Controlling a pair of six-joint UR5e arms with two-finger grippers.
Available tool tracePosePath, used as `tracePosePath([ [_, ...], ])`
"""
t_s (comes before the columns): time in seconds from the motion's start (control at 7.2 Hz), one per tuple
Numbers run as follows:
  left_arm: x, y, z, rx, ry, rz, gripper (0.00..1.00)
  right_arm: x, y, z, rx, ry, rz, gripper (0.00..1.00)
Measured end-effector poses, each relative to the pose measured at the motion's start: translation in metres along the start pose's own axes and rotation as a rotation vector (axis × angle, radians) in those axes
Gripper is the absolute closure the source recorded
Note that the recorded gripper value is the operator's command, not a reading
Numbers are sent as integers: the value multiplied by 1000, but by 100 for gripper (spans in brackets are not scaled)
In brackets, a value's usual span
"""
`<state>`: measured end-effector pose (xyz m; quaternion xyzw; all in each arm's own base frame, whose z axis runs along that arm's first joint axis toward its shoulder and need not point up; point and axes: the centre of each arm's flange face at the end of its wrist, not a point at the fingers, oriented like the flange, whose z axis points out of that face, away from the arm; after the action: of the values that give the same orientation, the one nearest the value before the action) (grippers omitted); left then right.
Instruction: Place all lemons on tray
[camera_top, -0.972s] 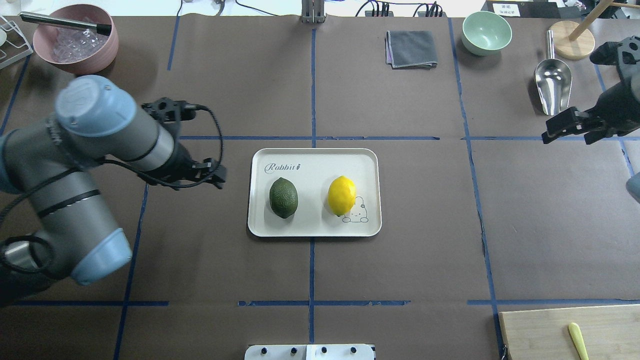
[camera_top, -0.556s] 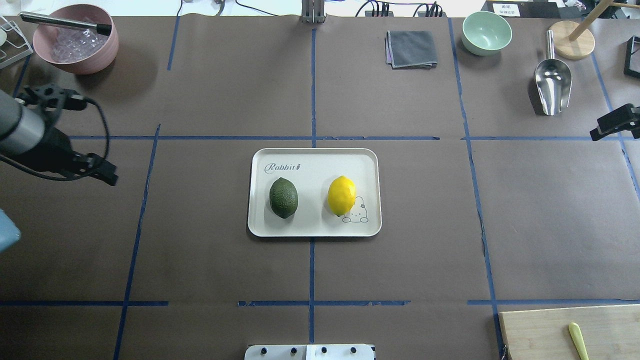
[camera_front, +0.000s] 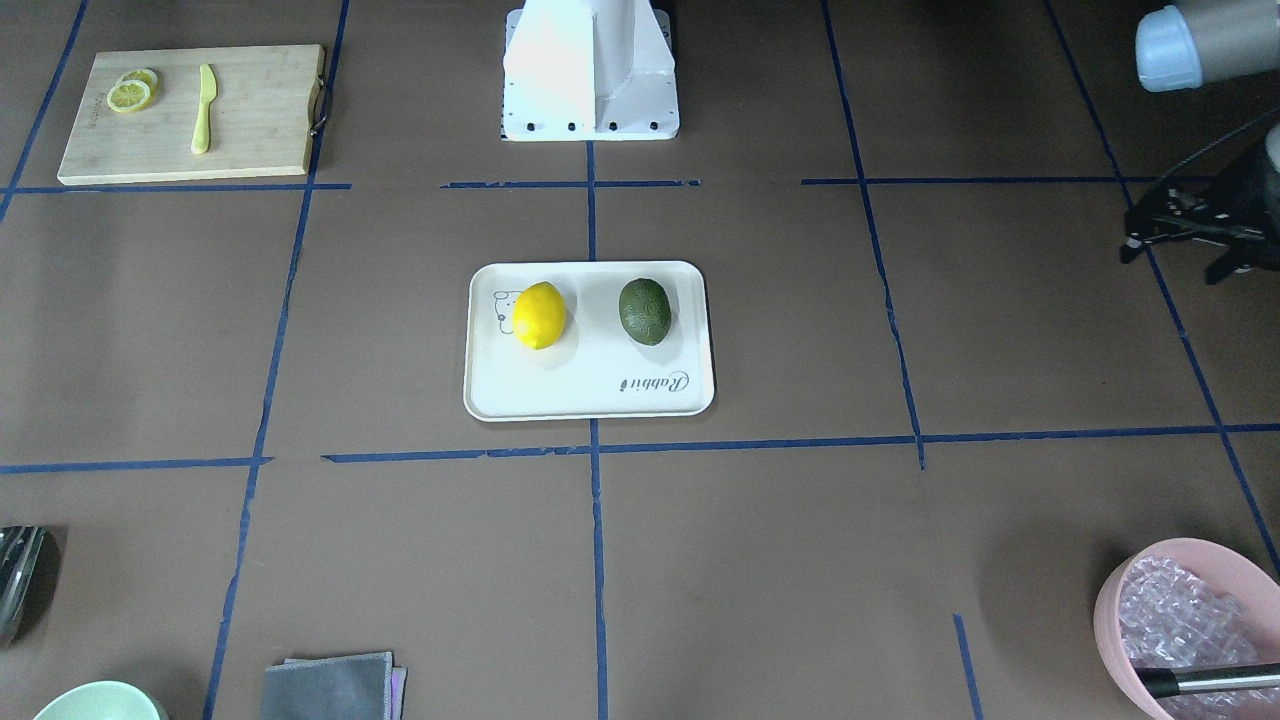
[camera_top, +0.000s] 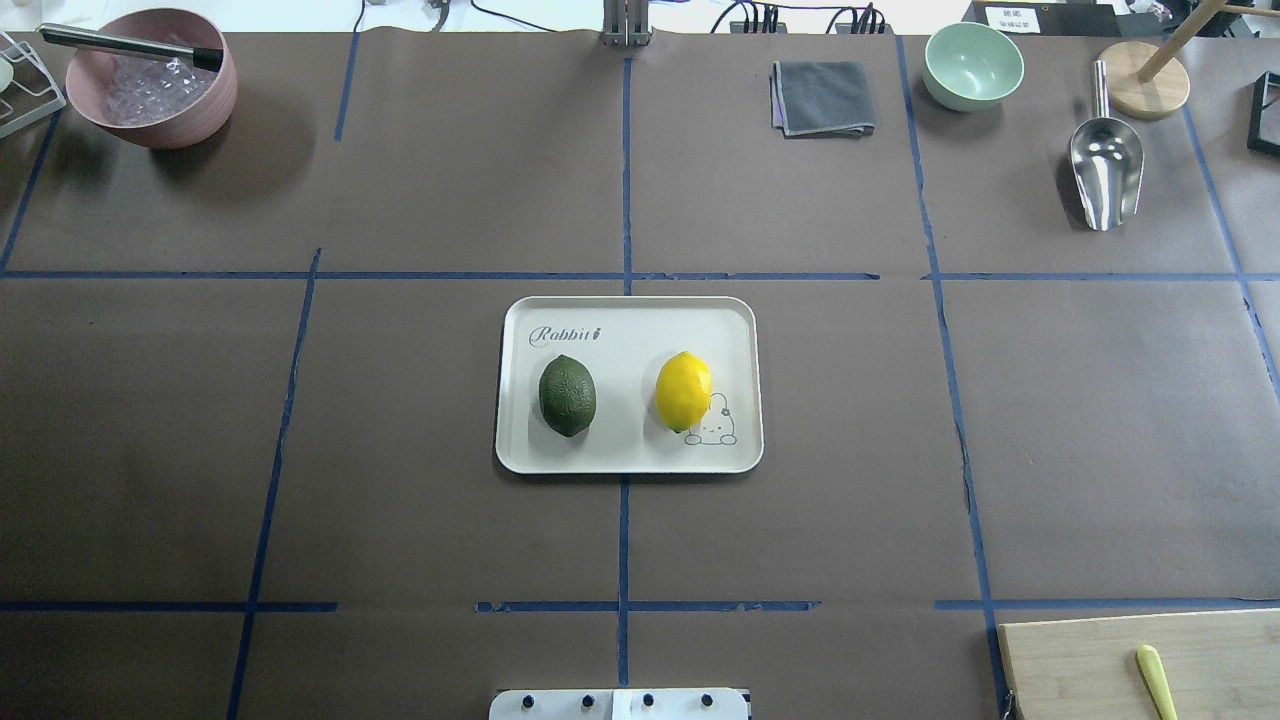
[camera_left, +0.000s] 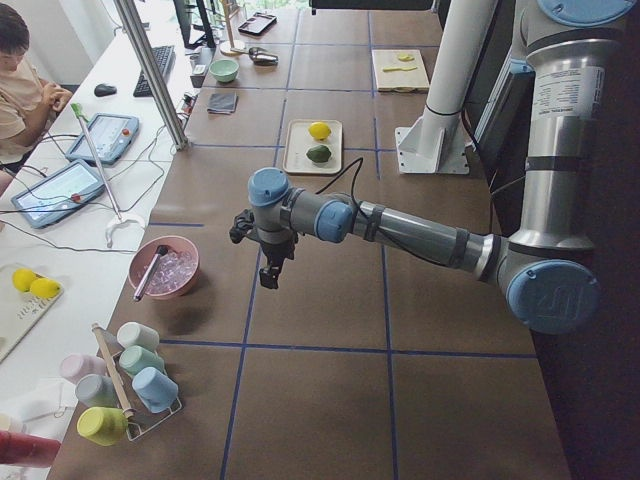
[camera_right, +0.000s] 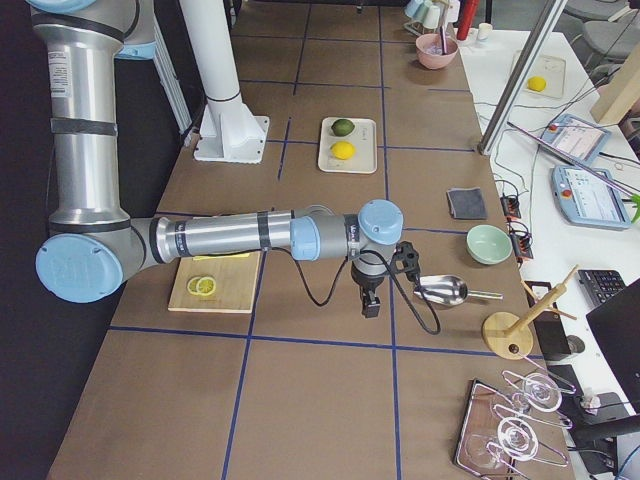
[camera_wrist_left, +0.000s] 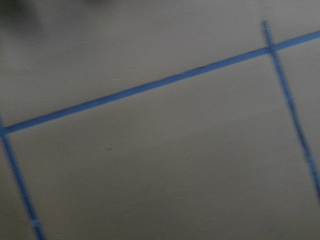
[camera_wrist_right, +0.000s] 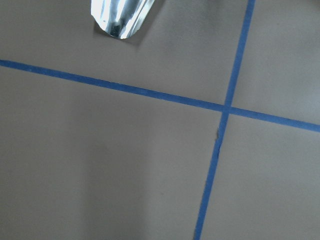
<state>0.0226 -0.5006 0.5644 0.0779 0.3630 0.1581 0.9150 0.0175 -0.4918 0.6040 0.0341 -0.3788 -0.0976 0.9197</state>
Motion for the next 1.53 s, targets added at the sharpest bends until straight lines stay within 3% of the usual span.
tracePosePath([
  [0.42, -90, 32, -5, -44, -9, -142, 0, 17, 8, 0, -23, 0, -8, 0],
  [0.83, -102, 42, -1, -89, -4, -241, 0, 19, 6, 3, -28, -13, 15, 0],
  [1.11, -103, 46, 2, -97, -2, -266, 0, 19, 8, 6, -28, -44, 29, 0],
  [1.53, -102, 50, 5, -96, 25, -276, 0, 22, 11, 10, -31, -47, 30, 0],
])
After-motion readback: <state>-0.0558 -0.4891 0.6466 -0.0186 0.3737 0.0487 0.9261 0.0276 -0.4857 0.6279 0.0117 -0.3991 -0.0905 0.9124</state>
